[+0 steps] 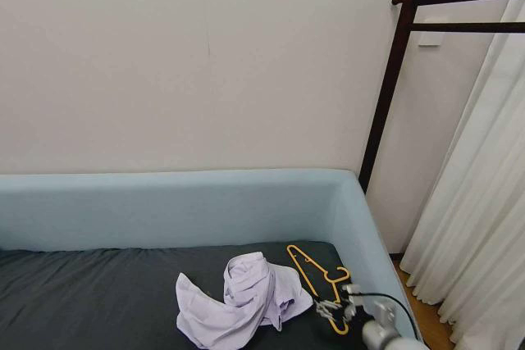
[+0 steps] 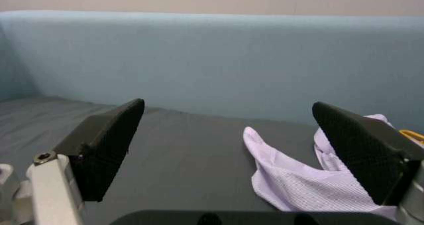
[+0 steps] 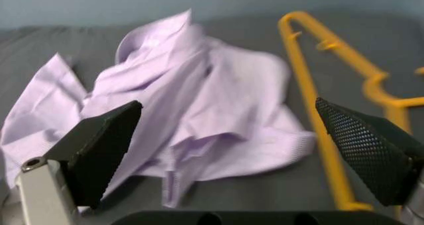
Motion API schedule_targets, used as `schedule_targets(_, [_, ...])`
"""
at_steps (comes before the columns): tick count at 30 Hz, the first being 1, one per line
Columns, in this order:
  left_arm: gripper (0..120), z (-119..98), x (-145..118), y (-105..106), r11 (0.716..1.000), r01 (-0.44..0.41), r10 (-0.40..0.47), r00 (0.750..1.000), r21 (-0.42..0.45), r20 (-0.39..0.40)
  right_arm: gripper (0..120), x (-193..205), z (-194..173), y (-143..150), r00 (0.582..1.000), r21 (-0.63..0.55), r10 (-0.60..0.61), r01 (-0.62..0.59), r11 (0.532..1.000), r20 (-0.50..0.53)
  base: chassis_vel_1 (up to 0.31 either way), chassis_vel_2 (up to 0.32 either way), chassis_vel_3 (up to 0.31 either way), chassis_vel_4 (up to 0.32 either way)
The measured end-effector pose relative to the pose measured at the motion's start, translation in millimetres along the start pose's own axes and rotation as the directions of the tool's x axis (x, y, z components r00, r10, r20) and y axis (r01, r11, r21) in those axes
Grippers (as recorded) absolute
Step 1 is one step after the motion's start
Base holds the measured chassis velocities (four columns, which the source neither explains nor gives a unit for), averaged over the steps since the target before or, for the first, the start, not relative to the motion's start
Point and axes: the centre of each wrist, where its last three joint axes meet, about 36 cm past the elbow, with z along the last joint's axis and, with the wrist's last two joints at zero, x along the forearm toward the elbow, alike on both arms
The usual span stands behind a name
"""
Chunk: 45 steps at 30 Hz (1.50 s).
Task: Pick up the clothes from the sofa and hang them on the clothes hanger.
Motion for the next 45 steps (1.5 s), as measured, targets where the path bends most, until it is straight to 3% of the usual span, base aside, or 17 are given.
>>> schedule_targets(1, [100, 0, 0, 0, 1.0, 0.0, 0.0, 1.0, 0.0, 0.0, 100, 0, 0, 0, 1.0, 0.0, 0.0, 0.0, 1.0, 0.0, 0.0, 0.0, 0.0, 0.0])
schedule_targets(5, [100, 1, 11, -2, 1.0, 0.027, -0.027, 0.999, 0.0, -0.022, 100, -70, -24, 27, 0.999, 0.004, -0.03, 0.03, 1.0, -0.035, 0.0, 0.0, 0.0, 0.0])
schedule_targets(9, [100, 3, 18, -3, 0.999, 0.047, -0.047, 0.998, 0.004, -0.03, 100, -97, -14, 35, 0.998, 0.078, -0.026, 0.031, 0.997, -0.065, 0.0, 0.0, 0.0, 0.0])
schedule_targets(14, [100, 3, 16, -7, 0.997, 0.071, -0.071, 0.997, 0.008, -0.015, 100, -106, 6, 34, 0.995, 0.114, -0.03, 0.041, 0.993, -0.091, 0.0, 0.0, 0.0, 0.0])
schedule_targets(23, [100, -3, 13, -9, 0.995, 0.092, -0.092, 0.996, 0.03, 0.001, 100, -114, 22, 78, 0.995, 0.039, -0.072, 0.075, 0.996, -0.065, 0.0, 0.0, 0.0, 0.0])
schedule_targets(26, [100, -4, 10, -8, 0.995, 0.092, -0.092, 0.996, 0.029, 0.007, 100, -118, 27, 80, 0.994, 0.05, -0.065, 0.069, 0.996, -0.083, 0.0, 0.0, 0.0, 0.0])
schedule_targets(32, [100, -1, 8, -5, 0.996, 0.09, -0.09, 0.996, 0.026, 0.013, 79, -123, 43, 77, 0.993, 0.077, -0.031, 0.039, 0.996, -0.113, 0.0, 0.0, 0.0, 0.0])
schedule_targets(42, [100, 1, 2, -7, 0.992, 0.111, -0.112, 0.994, 0.052, 0.019, 47, -124, 34, 75, 0.995, 0.079, -0.023, 0.03, 0.996, -0.095, 0.0, 0.0, 0.0, 0.0])
schedule_targets(45, [100, 0, -2, -4, 0.991, 0.125, -0.127, 0.992, 0.054, 0.026, 32, -124, 36, 75, 0.995, 0.079, -0.029, 0.037, 0.996, -0.098, 0.0, 0.0, 0.0, 0.0])
